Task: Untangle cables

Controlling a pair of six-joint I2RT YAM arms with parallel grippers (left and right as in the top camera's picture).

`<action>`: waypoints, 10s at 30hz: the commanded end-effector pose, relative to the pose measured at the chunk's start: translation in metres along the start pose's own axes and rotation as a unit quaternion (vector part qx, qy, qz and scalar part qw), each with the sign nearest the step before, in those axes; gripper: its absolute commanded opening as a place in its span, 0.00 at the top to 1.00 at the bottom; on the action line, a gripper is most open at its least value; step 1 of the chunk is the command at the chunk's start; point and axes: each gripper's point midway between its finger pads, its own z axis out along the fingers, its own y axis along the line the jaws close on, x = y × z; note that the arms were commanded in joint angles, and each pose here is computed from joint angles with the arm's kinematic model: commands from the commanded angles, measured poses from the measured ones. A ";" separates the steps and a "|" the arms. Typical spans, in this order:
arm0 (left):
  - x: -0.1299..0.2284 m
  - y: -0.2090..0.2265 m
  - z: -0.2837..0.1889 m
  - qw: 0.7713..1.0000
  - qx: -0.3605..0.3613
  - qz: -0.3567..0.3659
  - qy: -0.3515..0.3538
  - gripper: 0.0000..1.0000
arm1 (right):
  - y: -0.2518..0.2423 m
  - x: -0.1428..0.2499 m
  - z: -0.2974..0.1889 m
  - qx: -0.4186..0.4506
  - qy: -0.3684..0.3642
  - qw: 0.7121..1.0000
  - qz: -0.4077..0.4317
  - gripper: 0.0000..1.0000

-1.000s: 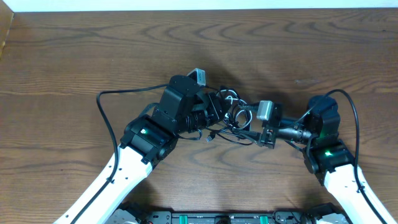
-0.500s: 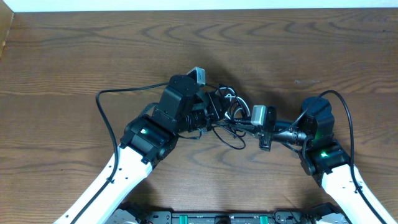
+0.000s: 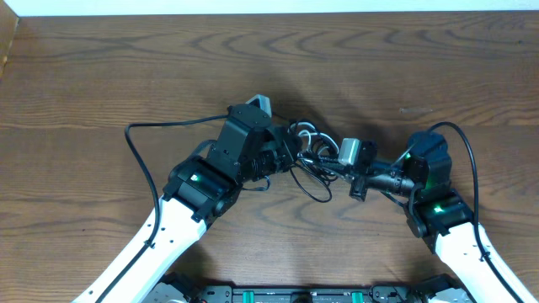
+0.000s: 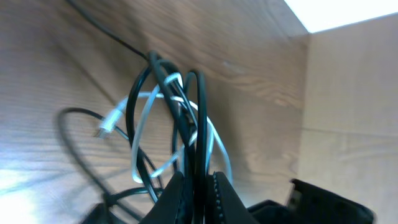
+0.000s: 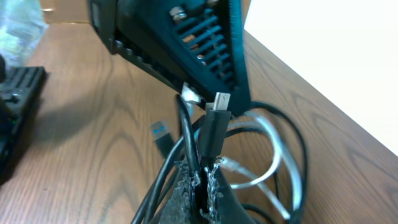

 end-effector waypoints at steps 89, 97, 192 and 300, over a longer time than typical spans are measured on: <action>-0.025 0.027 -0.007 0.994 -0.080 0.002 -0.071 0.93 | 0.069 0.098 0.057 -0.075 0.186 0.905 0.375 0.75; -0.024 0.027 -0.006 0.994 -0.080 -0.001 -0.070 0.92 | 0.052 0.116 0.069 -0.006 0.199 0.895 0.399 0.75; -0.075 0.172 -0.081 0.911 -0.351 -0.116 -0.182 0.92 | -0.064 0.144 -0.080 0.259 0.168 0.822 0.479 0.99; -0.078 0.237 -0.099 0.907 -0.385 0.165 0.042 0.05 | -0.065 0.154 -0.091 0.281 0.184 0.807 0.485 0.99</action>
